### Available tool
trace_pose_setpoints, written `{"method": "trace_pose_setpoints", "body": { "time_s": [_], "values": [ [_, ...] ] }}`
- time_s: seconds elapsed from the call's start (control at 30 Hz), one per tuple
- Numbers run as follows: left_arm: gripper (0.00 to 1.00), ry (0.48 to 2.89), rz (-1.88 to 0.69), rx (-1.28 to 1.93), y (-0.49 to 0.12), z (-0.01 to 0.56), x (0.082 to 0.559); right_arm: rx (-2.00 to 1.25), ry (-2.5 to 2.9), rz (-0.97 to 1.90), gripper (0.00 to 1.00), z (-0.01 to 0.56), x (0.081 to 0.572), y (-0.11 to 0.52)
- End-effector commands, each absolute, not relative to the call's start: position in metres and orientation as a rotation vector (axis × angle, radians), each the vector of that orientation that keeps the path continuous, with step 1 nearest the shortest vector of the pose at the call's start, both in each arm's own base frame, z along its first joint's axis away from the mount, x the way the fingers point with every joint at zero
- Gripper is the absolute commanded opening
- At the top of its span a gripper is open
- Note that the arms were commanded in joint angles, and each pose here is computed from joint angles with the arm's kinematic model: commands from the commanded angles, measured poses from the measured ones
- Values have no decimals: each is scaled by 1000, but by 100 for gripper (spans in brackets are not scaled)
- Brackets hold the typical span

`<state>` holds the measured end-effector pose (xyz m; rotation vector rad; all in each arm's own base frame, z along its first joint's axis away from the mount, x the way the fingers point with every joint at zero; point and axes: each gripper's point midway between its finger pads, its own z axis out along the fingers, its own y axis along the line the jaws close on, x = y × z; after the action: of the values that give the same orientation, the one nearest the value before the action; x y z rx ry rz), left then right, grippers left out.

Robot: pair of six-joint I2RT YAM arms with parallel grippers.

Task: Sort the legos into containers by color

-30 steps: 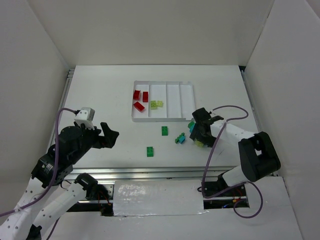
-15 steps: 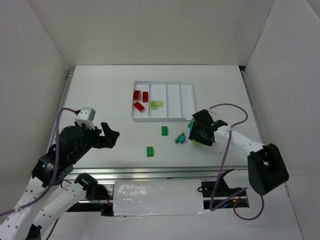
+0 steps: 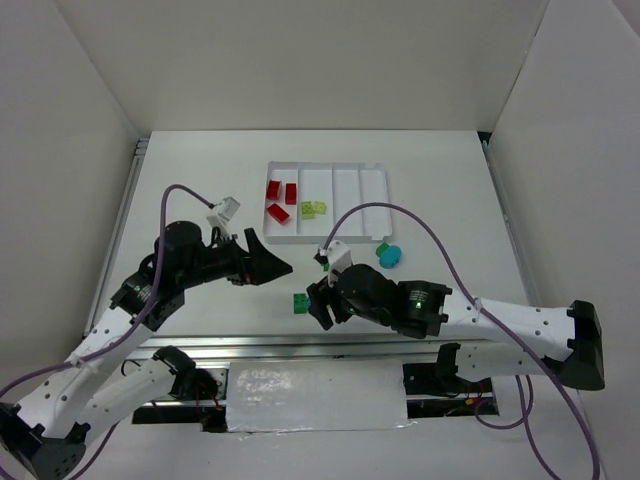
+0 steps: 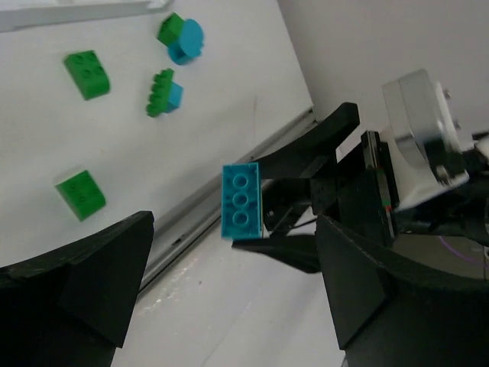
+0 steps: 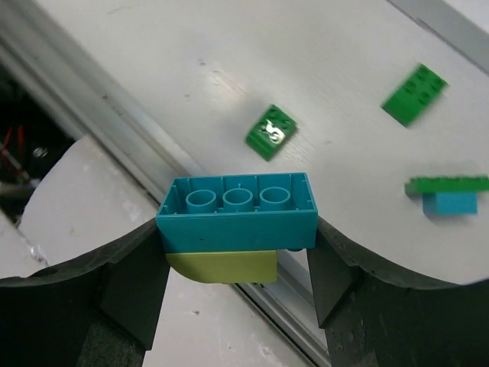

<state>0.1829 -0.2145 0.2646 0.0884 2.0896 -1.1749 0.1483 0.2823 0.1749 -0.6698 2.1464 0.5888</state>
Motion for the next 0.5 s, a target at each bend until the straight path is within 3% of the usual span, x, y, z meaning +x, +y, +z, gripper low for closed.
{"method": "trace_pose_setpoints", "body": {
  "time_s": [0.0,0.33,0.47],
  "values": [
    [99,2017,-1443,188,-242,299,165,-797,1911,699,15,230,139,320],
    [96,2106,-1571,209,-260,264,150,-900,1742,705,16,277,140,354],
    [89,2063,-1640,270,-268,270,139,-892,1742,652,16,281,148,352]
  ]
}}
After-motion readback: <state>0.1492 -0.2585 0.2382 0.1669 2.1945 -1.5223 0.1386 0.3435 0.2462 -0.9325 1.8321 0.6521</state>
